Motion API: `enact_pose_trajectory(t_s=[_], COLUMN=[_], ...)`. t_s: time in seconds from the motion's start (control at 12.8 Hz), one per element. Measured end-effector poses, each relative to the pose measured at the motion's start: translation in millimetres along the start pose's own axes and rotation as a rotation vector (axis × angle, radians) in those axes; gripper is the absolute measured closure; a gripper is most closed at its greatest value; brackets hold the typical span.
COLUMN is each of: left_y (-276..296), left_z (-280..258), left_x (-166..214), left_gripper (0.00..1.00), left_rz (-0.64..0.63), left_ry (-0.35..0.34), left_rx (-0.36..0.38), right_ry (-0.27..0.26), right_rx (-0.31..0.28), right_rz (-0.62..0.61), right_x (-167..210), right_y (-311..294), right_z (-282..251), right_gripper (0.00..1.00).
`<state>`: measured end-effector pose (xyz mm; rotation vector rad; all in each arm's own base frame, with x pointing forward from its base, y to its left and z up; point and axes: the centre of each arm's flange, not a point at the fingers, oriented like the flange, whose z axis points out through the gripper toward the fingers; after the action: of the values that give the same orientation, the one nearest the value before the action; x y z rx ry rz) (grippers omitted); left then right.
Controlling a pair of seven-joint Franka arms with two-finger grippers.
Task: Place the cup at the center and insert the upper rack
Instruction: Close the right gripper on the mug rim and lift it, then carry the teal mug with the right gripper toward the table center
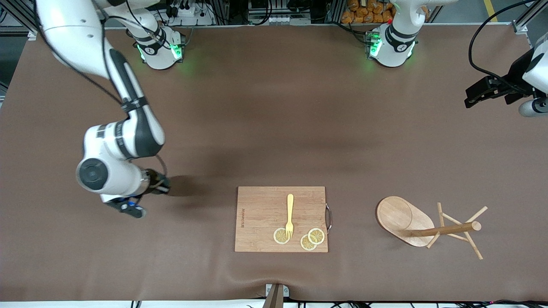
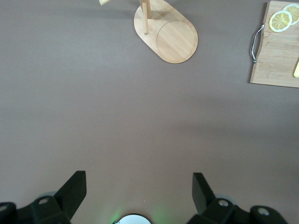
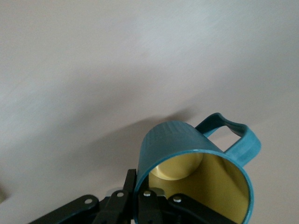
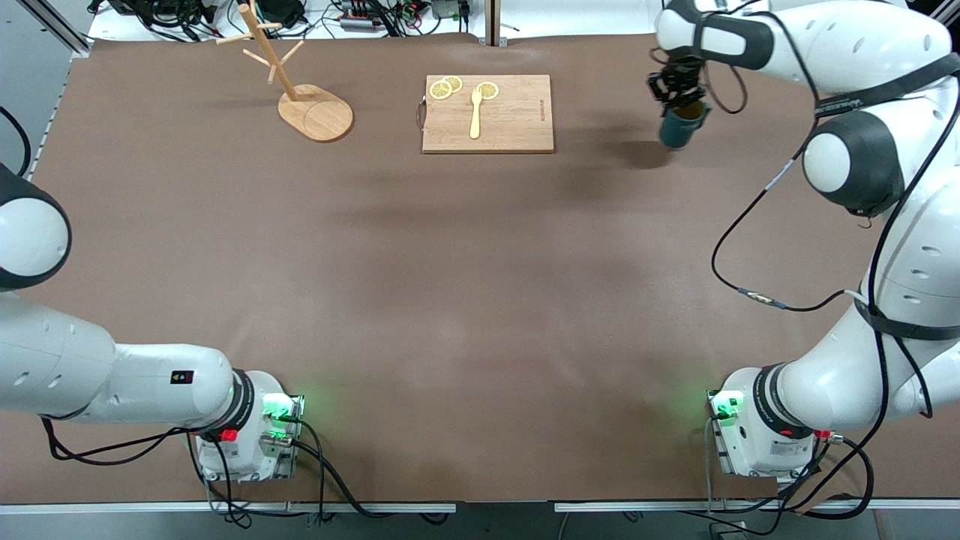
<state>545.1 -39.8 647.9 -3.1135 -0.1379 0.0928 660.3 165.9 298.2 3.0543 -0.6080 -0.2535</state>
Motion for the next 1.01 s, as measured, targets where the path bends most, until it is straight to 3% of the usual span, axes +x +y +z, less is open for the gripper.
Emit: enact_pose_trajectory(t_s=[0.31, 0.62, 0.78, 1.01], left_y=[0, 0, -1, -1], left_z=[1, 4, 6, 8], left_x=[1, 2, 4, 5], left_gripper=[0.00, 0.00, 0.00, 0.00], left_rz=[0.000, -0.001, -0.002, 0.009], left_ry=[-0.002, -0.008, -0.012, -0.015], left_rx=[0.000, 0.001, 0.001, 0.001], right_ry=[-0.020, -0.022, -0.011, 0.033], right_rx=[0.051, 0.037, 0.038, 0.096], right_rz=[-0.085, -0.130, -0.136, -0.123], right_x=[-75, -172, -213, -265], right_y=[-93, -173, -201, -241], right_z=[-5, 5, 13, 29], right_gripper=[0.96, 0.96, 0.96, 0.96])
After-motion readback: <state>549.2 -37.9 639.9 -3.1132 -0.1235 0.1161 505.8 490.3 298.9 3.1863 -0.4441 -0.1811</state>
